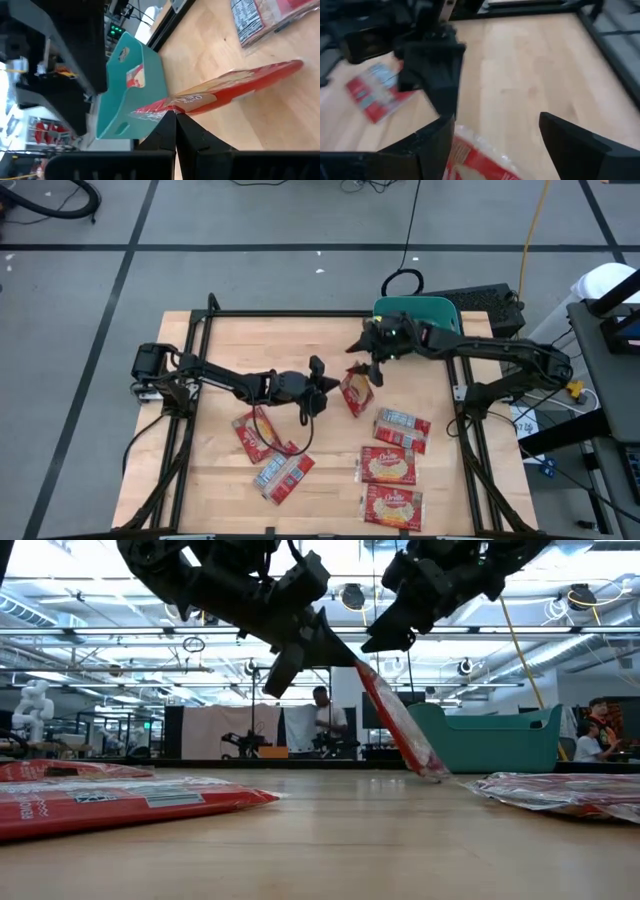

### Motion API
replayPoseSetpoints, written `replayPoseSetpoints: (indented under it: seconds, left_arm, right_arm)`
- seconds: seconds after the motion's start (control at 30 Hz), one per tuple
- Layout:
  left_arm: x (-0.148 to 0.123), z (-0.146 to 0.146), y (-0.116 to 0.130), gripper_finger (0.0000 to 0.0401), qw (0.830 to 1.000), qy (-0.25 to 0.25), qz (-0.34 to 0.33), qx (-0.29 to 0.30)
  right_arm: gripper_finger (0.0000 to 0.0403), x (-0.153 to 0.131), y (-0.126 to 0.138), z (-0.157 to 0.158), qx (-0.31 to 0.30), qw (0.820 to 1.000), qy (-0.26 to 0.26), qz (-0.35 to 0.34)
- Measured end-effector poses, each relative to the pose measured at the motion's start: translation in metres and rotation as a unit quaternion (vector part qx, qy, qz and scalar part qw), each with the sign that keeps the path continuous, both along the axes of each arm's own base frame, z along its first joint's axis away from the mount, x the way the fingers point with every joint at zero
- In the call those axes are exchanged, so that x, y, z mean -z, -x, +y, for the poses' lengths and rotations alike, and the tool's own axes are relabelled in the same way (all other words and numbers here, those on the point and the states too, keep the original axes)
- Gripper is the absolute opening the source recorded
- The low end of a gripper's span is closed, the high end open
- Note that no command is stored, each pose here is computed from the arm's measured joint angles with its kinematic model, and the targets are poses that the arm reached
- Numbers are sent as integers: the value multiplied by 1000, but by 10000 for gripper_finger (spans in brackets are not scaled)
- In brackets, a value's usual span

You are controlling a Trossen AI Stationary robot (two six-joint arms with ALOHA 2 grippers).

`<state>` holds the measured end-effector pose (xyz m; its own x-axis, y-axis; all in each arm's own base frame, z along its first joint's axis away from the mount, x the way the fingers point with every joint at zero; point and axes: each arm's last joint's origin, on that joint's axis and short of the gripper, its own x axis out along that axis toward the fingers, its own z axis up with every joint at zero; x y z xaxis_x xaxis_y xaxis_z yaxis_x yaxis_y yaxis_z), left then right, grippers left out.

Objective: Sort popcorn bags into baskets
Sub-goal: Put the red popcorn bag into the blue bin

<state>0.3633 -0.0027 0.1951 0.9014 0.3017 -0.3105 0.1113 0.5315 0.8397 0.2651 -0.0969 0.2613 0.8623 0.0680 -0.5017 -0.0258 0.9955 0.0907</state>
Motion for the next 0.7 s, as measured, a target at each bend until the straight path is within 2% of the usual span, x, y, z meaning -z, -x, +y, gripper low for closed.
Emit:
replayPoseSetpoints:
  seconds: [0.1,0.23,0.47,0.7]
  left_arm:
    - [-1,0,0,0,1000,-19,3,7]
    - [-1,-1,0,0,1000,-24,1,12]
    - [-6,-4,-2,0,999,-23,-22,38]
    - [-6,-4,-2,0,999,-22,-25,38]
  right_arm:
    - [277,2,0,-7,-38,999,-19,9]
    - [267,10,-2,-9,-63,998,-5,25]
    - [244,36,-13,-9,-100,992,-55,61]
    - [197,50,-14,6,-147,981,-64,108]
